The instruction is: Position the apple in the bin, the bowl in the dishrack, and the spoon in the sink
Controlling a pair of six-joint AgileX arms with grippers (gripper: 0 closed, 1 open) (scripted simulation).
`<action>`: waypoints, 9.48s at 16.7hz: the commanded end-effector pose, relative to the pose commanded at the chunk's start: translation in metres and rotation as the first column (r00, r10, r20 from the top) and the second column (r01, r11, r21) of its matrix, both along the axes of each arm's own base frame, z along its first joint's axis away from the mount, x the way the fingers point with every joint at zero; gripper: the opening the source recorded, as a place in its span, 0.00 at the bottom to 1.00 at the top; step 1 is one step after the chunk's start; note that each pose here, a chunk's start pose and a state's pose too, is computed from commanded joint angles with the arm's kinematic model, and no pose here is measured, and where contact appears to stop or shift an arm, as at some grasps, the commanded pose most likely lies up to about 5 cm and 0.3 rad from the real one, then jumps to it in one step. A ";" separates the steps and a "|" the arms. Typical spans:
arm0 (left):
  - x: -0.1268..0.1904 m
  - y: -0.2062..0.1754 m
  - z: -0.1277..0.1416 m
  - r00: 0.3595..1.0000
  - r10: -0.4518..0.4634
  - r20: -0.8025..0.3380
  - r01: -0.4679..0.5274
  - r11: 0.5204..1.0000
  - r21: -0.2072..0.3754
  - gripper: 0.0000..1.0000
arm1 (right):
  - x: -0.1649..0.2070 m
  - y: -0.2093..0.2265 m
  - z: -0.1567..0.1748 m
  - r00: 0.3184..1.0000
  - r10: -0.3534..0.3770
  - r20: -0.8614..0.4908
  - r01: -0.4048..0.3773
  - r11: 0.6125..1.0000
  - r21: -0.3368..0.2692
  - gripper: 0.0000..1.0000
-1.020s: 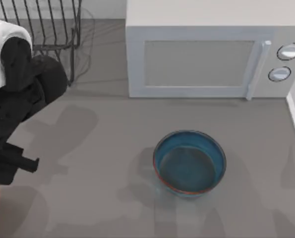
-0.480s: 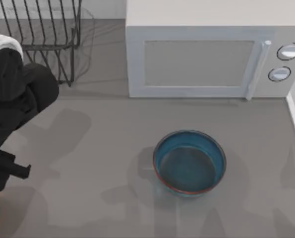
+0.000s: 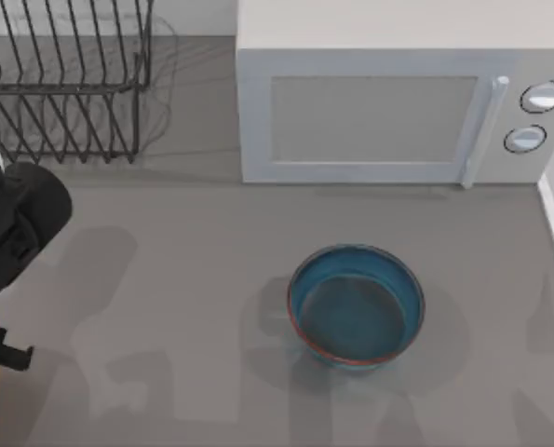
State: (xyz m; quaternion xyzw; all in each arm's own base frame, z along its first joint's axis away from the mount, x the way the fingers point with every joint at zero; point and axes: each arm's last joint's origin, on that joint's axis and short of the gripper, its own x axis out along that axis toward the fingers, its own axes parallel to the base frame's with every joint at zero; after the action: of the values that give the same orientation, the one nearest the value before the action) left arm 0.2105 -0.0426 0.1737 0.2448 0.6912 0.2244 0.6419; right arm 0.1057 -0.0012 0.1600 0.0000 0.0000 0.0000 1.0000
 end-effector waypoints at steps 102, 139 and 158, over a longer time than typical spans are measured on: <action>0.060 -0.371 0.047 0.987 0.032 0.155 0.073 0.778 -0.625 1.00 | 0.000 0.000 0.000 1.000 0.000 0.000 0.000 1.000 0.000 1.00; 0.067 -0.371 -0.046 0.987 0.031 0.155 0.074 0.778 -0.624 0.00 | 0.000 0.000 0.000 1.000 0.000 0.000 0.000 1.000 0.000 1.00; 0.065 -0.370 0.054 0.987 0.026 0.157 0.079 0.776 -0.626 0.00 | 0.000 0.000 0.000 1.000 0.000 0.000 0.000 1.000 0.000 1.00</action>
State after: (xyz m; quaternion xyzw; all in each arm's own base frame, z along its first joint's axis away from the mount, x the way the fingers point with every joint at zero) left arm 0.2750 -0.4130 0.2278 0.0072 0.6700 -0.0105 0.7422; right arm 0.1057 -0.0012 0.1600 0.0000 0.0000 0.0000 1.0000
